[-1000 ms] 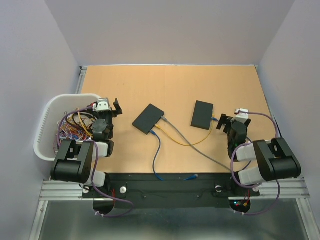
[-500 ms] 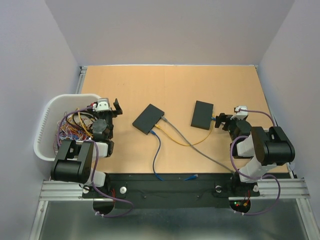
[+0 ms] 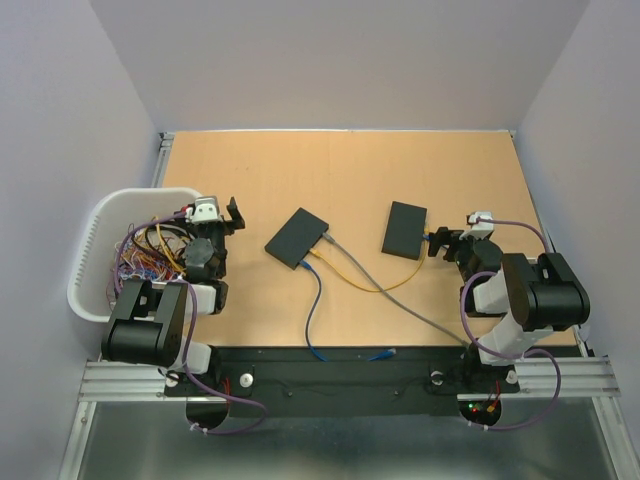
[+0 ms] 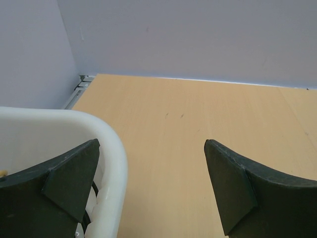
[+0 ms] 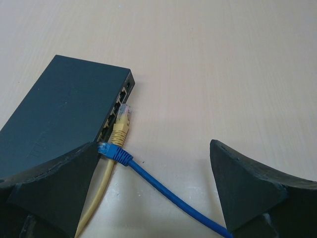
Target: Insert the plug into the switch port
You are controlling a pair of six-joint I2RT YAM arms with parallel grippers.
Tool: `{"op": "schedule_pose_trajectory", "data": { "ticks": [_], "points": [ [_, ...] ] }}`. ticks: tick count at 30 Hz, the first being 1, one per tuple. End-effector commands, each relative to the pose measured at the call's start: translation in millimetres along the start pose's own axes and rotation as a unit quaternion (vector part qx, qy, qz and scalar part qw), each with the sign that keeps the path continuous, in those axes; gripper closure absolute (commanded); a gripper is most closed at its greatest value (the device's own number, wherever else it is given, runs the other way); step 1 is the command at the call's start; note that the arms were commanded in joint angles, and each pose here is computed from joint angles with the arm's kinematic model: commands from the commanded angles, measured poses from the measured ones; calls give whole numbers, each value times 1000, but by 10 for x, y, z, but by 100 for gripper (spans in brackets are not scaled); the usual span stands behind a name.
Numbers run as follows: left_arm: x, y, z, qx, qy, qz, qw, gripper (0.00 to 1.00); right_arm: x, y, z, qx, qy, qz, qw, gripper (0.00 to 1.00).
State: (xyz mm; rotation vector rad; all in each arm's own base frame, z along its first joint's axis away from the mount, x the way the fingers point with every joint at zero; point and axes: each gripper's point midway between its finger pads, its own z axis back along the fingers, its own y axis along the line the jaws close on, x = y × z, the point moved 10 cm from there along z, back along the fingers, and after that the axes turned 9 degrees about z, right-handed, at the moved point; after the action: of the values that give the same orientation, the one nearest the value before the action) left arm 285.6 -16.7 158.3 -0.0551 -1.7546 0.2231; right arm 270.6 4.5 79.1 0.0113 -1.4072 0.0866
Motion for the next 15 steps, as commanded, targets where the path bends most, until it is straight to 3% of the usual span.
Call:
{"op": "schedule_pose_trajectory", "data": {
  "ticks": [1, 15],
  "points": [
    [7, 149, 11, 38, -20, 1, 999, 1, 209, -30, -67, -2, -58, 6, 998, 0],
    [6, 145, 11, 38, -20, 1, 999, 1, 209, -30, -67, -2, -58, 6, 998, 0]
  ]
}}
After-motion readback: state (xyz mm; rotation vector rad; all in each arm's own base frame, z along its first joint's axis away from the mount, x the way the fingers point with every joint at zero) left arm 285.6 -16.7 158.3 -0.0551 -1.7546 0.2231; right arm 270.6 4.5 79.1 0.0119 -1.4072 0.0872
